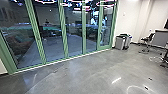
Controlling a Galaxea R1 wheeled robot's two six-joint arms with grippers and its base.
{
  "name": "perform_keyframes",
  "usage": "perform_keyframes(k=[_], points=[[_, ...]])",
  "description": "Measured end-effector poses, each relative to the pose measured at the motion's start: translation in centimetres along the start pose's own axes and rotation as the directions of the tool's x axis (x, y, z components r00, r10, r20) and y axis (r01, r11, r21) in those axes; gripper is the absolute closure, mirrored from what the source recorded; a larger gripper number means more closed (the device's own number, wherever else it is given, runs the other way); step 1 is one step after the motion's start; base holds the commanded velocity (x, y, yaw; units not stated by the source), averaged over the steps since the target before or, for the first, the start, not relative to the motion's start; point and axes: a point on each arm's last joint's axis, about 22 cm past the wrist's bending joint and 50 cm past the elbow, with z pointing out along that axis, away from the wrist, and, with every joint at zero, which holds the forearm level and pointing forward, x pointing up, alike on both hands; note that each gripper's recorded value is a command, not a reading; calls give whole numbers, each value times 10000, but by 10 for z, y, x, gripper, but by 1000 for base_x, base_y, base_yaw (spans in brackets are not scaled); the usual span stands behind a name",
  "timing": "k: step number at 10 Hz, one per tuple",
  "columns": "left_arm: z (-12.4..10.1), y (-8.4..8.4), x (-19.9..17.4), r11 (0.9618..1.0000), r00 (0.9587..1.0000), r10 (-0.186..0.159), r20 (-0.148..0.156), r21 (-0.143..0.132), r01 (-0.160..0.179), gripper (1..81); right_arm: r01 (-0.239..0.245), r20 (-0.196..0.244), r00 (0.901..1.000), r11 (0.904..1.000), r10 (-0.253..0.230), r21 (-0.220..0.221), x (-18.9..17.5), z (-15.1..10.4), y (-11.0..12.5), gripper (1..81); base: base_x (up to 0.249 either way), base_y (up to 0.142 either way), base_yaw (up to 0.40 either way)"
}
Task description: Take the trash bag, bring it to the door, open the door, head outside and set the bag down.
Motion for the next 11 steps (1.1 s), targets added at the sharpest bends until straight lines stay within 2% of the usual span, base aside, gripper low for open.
perform_keyframes(k=[4,11], points=[[0,0,0,10000,10000,-6,-1,-1,6,811,50,-76,10000,9999,-49,101,7,2,-8,10,152,-68,0],[0,0,0,10000,10000,-6,-4,6,6,811,87,-105,9999,9999,-86,62,9,2,-7,10,153,-68,0]])
